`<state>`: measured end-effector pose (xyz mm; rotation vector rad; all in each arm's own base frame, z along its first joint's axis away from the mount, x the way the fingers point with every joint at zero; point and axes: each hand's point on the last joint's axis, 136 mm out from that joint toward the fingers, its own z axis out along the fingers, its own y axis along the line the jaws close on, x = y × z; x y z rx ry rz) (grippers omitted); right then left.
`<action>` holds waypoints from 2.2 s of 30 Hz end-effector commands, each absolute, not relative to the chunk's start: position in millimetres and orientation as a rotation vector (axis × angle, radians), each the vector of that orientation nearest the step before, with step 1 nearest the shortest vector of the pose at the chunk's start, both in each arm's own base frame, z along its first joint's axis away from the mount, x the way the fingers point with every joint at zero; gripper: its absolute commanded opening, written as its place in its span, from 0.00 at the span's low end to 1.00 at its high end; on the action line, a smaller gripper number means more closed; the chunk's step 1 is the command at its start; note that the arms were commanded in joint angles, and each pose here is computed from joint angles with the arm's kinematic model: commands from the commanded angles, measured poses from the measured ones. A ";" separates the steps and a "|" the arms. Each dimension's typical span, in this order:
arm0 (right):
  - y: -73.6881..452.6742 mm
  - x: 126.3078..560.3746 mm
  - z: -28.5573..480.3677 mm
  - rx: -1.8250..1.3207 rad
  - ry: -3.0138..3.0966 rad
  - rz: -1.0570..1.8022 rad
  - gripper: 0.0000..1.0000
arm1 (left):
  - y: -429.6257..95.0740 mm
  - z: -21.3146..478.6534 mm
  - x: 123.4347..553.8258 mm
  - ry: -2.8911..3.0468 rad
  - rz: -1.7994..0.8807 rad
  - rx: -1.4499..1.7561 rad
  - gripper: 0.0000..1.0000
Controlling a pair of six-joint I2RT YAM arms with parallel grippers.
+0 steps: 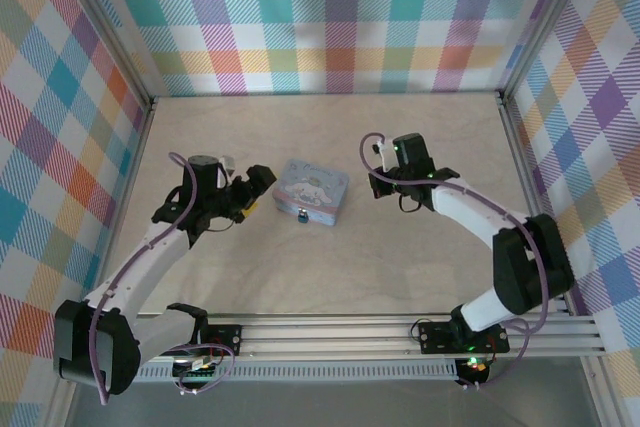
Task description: Unlock the padlock with the key
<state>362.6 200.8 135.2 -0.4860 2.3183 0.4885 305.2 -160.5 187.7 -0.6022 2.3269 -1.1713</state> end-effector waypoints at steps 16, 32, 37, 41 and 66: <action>273.9 304.4 233.7 -0.701 1.692 0.518 0.00 | -252.1 256.6 319.3 2.150 -1.745 -0.704 0.89; 301.3 290.3 246.2 -0.657 1.678 0.679 0.00 | -287.6 255.1 327.3 2.053 -1.847 -0.704 0.69; 306.3 286.1 247.9 -0.650 1.681 0.717 0.00 | -291.7 253.1 328.1 2.056 -1.850 -0.701 0.64; 310.1 284.4 249.7 -0.653 1.680 0.740 0.00 | -292.8 252.9 328.6 2.052 -1.851 -0.699 0.56; 310.6 285.7 259.2 -0.613 1.676 0.755 0.00 | -290.0 244.9 322.6 2.113 -1.770 -0.651 0.18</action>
